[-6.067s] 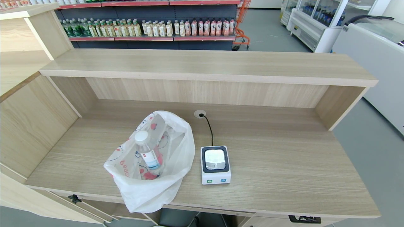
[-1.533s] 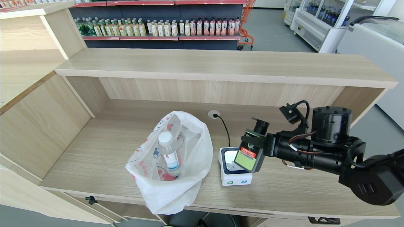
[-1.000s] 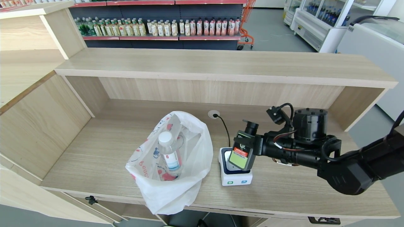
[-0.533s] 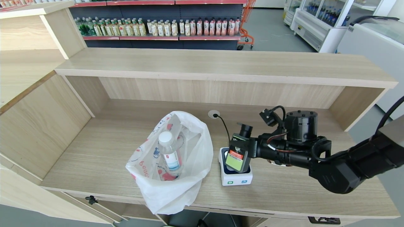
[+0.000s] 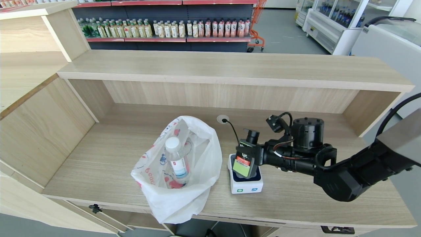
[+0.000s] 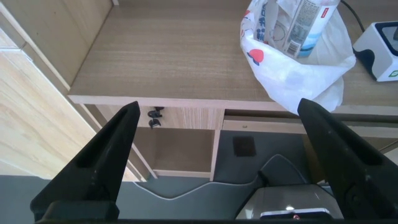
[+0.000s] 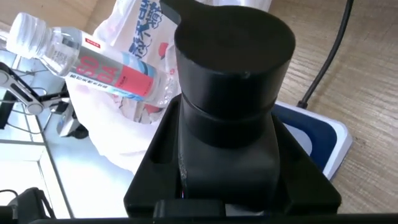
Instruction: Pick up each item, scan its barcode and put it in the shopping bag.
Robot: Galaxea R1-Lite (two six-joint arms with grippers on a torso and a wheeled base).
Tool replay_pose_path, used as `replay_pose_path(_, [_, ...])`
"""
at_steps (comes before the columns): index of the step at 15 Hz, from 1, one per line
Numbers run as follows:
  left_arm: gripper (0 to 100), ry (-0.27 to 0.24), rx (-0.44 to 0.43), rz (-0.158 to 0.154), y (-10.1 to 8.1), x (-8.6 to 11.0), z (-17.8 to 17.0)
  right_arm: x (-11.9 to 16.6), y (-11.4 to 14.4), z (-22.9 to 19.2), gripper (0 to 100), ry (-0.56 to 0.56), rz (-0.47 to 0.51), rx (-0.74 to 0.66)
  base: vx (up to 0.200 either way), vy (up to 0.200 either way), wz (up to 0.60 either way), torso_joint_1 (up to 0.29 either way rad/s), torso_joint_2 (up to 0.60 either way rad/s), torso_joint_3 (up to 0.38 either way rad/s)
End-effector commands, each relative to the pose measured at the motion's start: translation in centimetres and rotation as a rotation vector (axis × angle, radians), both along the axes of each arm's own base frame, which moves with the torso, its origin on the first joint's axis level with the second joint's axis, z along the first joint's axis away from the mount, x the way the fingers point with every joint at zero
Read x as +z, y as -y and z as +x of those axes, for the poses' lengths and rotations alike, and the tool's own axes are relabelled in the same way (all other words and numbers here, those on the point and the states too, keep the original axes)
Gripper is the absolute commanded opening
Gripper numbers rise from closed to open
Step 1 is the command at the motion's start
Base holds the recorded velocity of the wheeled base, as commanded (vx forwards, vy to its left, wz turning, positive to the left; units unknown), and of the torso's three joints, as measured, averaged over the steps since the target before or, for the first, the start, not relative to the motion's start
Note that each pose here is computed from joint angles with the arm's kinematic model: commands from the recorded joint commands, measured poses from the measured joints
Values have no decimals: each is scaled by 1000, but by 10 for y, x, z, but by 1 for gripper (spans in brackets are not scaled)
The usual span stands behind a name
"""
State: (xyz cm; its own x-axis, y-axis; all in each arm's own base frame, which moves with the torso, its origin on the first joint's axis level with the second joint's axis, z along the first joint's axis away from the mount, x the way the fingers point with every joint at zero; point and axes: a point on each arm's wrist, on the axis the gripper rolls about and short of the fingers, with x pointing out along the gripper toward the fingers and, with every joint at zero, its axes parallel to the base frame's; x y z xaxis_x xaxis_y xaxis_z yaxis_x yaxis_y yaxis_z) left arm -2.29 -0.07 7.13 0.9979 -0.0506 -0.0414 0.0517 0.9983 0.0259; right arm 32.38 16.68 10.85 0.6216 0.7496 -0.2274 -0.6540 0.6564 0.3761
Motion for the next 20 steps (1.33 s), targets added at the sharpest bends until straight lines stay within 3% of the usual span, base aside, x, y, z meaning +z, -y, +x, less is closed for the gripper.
replay_pose_path(1, [100,-1,0,0,0,0,0,-7,-2,3,0,-11,-6,2,0,0,0,0,0,0])
replay_pose_path(9, [100,0,0,0,0,0,0,-9,-3,6,0,-14,-5,1,0,0,0,0,0,0])
replay_pose_path(12, [100,-1,0,0,0,0,0,19,2,9,0,65,36,-18,0,0,0,0,0,0])
replay_pose_path(16, [100,0,0,1,0,0,0,64,59,8,0,214,48,-160,0,0,0,0,0,0])
replay_pose_path(20, [100,0,0,5,0,0,0,98,75,-25,0,315,55,-176,0,100,0,0,1,4])
